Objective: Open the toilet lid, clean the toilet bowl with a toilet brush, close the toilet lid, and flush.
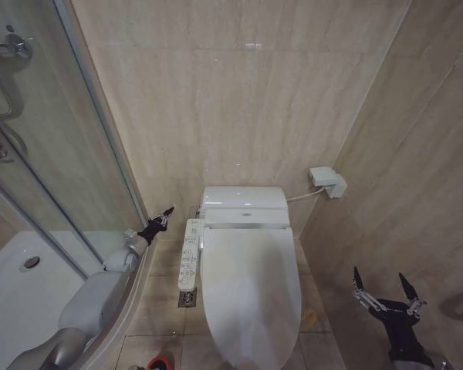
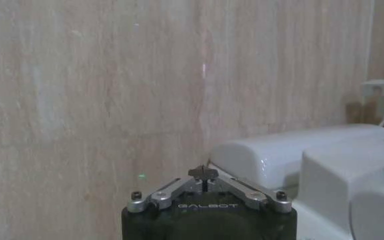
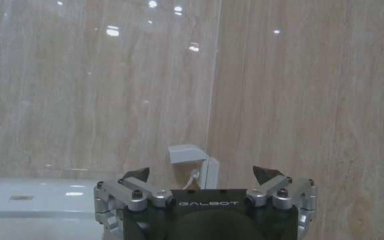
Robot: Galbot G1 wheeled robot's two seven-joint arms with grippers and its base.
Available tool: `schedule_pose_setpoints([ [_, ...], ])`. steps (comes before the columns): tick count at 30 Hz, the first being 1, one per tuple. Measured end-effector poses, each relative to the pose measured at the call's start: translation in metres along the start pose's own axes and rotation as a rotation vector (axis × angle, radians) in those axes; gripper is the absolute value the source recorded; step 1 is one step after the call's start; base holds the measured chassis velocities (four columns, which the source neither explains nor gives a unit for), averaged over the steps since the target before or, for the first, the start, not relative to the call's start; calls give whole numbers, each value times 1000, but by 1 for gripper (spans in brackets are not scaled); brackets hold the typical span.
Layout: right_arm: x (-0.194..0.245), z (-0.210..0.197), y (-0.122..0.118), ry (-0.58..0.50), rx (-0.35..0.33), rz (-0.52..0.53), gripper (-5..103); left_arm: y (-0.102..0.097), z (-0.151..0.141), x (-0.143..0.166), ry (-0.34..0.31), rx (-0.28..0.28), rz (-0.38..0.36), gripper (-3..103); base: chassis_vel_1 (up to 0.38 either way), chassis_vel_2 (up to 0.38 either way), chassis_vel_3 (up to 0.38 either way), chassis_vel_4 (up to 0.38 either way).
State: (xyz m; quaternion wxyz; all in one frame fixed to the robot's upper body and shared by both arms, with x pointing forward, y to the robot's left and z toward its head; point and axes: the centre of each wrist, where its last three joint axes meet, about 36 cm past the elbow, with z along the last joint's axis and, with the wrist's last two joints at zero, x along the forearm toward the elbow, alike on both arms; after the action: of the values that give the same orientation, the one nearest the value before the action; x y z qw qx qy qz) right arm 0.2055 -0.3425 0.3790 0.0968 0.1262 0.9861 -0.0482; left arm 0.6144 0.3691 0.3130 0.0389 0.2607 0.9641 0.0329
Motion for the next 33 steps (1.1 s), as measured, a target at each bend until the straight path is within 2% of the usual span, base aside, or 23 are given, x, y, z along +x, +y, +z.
schedule_pose_setpoints([
  [10, 0, 0, 0, 0, 0, 0, 100, 10, 6, 5, 23, -20, 42, 0, 0, 0, 0, 0],
  [33, 0, 0, 0, 0, 0, 0, 100, 7, 15, -5, 37, -18, 66, 0, -25, 21, 26, -17],
])
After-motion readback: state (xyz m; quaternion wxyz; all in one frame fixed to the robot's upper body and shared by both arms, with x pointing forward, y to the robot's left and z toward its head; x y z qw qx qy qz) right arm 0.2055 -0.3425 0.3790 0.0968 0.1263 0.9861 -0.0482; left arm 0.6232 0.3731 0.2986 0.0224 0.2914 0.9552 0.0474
